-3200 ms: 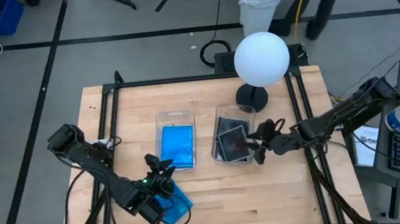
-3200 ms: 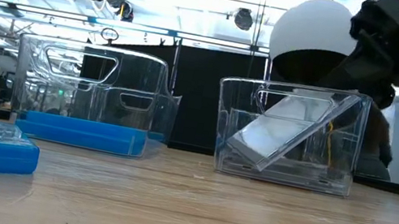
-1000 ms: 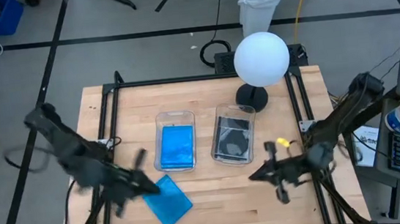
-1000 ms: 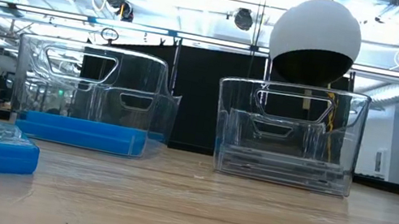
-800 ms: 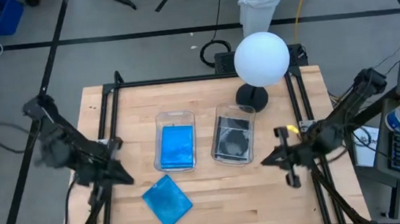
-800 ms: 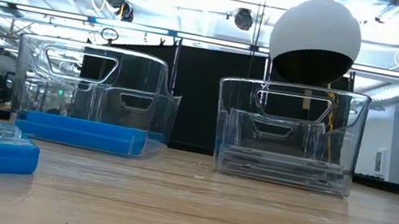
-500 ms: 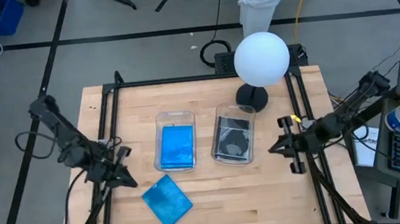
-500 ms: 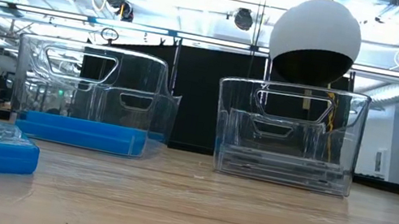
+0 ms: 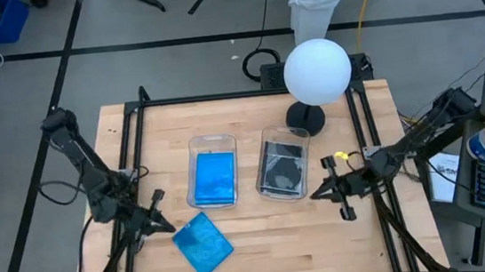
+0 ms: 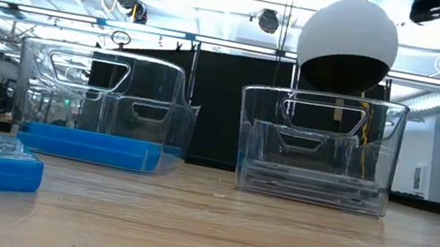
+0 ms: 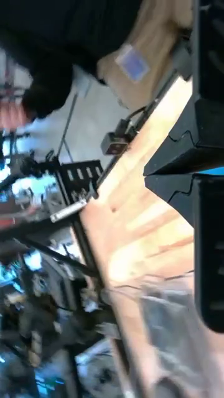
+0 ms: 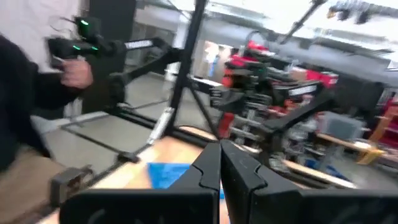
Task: Pick & place jewel cases by type
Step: Put the blue CD case into the left transparent bin
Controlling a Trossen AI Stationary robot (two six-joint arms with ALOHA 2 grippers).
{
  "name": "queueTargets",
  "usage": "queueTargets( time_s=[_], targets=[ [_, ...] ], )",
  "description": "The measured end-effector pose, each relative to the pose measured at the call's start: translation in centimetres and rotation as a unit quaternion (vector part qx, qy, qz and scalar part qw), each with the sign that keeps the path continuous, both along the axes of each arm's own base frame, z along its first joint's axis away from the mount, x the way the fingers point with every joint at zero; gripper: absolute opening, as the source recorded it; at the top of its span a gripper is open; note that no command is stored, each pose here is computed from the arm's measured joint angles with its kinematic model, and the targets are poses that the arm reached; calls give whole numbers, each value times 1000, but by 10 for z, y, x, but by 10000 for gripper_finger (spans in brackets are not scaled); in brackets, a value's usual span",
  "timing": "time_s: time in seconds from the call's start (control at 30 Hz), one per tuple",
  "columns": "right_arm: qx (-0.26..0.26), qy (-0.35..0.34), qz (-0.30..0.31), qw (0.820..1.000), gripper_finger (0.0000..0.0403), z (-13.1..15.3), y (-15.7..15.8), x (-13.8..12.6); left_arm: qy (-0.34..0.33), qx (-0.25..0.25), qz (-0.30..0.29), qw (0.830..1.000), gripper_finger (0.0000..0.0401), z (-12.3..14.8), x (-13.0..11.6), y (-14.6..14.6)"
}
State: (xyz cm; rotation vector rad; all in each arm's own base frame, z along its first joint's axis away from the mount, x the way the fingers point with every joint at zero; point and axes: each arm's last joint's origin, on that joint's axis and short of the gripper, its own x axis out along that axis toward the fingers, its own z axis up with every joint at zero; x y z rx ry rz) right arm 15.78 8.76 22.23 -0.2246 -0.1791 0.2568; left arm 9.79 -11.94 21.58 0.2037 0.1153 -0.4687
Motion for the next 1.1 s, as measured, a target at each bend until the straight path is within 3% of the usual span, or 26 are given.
queueTargets(
  time_s=[0.07,0.23,0.43,0.63,0.83,1.1],
  targets=[
    [3,8,8,1000,0,-6,5,8,26,-19,25,999,5,-8,0,-2],
    [14,71,10,997,0,-23,24,39,84,-1,60,995,3,-31,2,-14],
    [3,128,12,992,0,-40,56,86,99,82,39,991,3,-54,8,-44],
    [-2,148,9,989,0,-34,82,130,155,138,63,976,26,-60,18,-77],
    [38,199,0,979,0,-39,97,158,224,147,88,959,83,-44,31,-110],
    [52,226,-13,973,0,-63,109,191,267,252,57,928,183,-58,31,-136]
  ],
)
